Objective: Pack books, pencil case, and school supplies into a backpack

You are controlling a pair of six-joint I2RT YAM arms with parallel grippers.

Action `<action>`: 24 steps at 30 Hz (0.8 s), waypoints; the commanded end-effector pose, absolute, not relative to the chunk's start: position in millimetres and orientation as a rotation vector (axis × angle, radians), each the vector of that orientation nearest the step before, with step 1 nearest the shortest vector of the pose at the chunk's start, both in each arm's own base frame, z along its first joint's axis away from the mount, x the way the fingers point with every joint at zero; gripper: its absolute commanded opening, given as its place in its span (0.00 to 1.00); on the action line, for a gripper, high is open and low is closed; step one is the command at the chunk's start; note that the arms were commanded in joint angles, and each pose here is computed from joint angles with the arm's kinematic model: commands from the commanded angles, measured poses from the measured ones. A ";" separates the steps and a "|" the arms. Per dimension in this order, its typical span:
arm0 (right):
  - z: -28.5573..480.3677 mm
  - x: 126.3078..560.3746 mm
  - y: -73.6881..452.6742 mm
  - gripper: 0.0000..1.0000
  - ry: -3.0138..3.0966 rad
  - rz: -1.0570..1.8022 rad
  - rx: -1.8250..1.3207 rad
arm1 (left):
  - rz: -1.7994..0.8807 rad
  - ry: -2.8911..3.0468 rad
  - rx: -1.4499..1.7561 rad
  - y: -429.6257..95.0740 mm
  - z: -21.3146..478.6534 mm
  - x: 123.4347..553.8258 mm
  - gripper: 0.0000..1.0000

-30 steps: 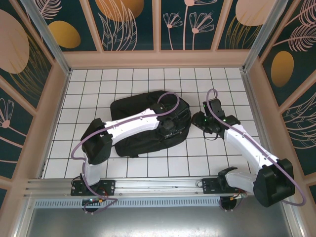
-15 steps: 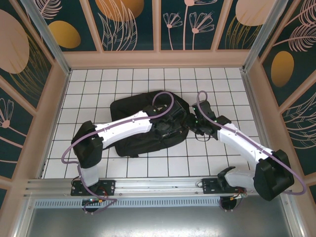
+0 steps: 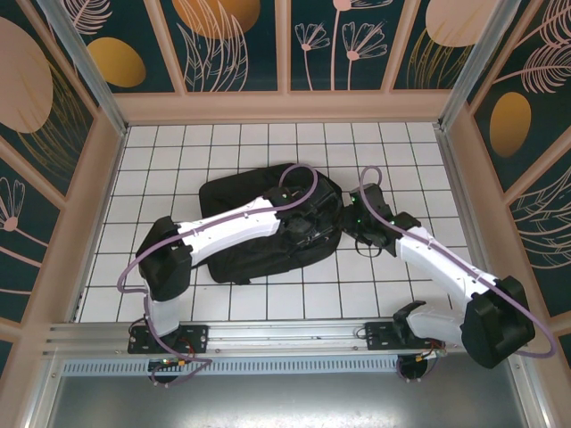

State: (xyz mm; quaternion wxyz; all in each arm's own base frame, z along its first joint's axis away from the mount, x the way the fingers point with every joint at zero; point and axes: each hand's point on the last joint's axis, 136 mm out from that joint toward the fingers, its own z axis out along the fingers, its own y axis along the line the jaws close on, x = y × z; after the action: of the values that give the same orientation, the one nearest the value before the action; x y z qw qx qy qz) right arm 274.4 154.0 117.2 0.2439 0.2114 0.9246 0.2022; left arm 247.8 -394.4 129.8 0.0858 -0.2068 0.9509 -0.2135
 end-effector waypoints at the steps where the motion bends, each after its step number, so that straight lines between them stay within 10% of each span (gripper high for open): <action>1: 115.4 271.9 149.5 0.40 2.505 0.534 0.596 | -0.590 2.897 -0.678 -396.3 111.0 238.7 0.49; 8: 113.9 272.1 145.7 0.40 2.487 0.523 0.616 | -0.498 2.899 -0.702 -389.6 94.7 238.7 0.44; 15: 113.6 270.6 146.1 0.37 2.473 0.544 0.607 | -0.526 2.875 -0.665 -394.4 80.0 252.0 0.00; 24: 117.1 272.1 149.6 0.34 2.474 0.560 0.575 | -0.614 2.657 -0.695 -373.0 136.8 270.1 0.00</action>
State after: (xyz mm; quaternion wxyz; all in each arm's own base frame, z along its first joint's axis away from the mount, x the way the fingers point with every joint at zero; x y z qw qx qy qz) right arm 273.5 150.1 115.0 0.2612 0.2197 0.9164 0.2090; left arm 253.8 -390.7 102.1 0.0993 -0.2211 0.9504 -0.1949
